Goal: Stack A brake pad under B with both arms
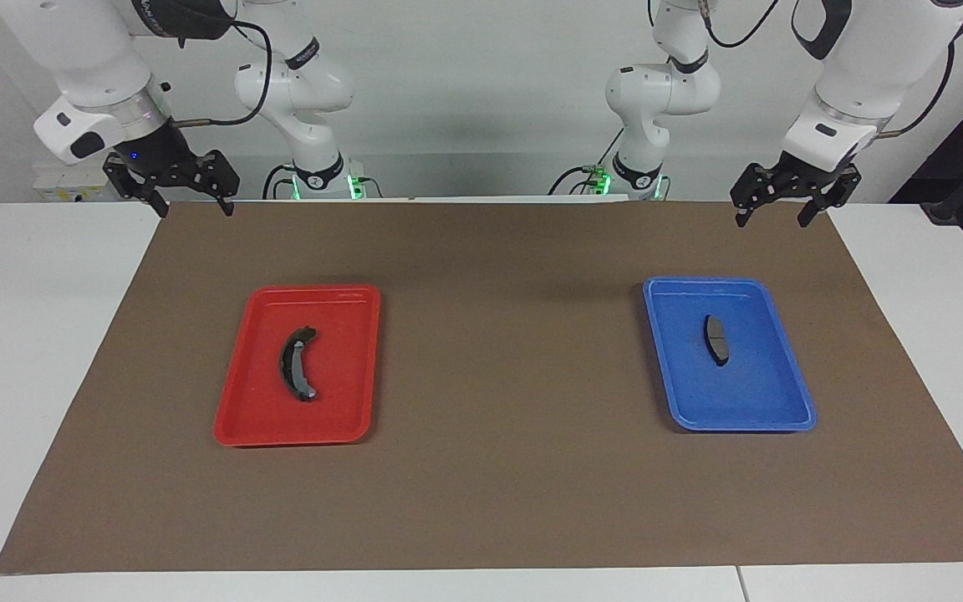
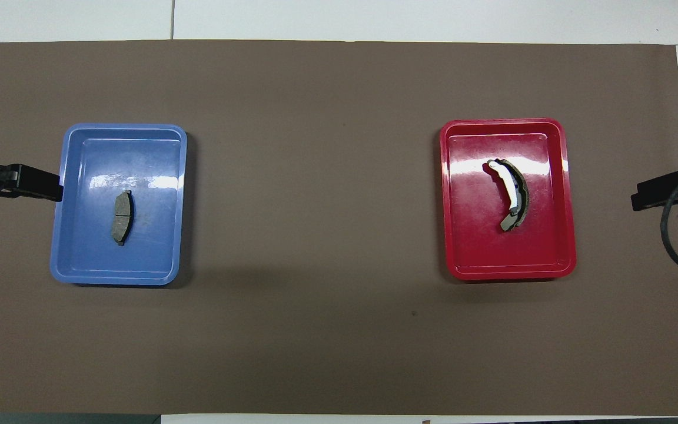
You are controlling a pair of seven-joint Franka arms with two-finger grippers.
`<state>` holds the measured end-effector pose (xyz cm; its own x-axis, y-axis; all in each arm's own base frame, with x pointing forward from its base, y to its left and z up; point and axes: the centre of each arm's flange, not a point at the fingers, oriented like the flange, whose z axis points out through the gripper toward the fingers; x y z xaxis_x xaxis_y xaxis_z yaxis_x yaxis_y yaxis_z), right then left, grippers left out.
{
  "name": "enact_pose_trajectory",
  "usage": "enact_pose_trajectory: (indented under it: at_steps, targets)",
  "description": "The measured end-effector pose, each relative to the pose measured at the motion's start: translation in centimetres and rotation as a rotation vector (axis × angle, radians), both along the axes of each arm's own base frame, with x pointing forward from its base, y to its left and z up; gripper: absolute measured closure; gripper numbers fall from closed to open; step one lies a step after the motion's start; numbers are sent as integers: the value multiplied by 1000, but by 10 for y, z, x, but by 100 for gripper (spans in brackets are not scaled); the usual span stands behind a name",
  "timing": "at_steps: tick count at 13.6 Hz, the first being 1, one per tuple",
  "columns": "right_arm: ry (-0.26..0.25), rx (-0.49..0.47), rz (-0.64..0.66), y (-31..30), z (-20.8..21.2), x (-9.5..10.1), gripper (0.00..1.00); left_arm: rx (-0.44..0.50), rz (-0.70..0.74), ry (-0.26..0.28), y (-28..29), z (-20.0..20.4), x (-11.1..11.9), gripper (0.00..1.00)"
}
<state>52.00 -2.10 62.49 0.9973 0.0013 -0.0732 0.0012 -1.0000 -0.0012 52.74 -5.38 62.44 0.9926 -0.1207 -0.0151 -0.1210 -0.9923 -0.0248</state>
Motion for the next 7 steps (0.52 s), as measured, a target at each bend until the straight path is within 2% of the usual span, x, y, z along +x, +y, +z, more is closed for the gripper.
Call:
enact_pose_trajectory:
  at_steps: [7]
  targets:
    - [0, 0, 5, 3, 0, 0, 0, 1, 0, 9, 0, -1, -1, 0]
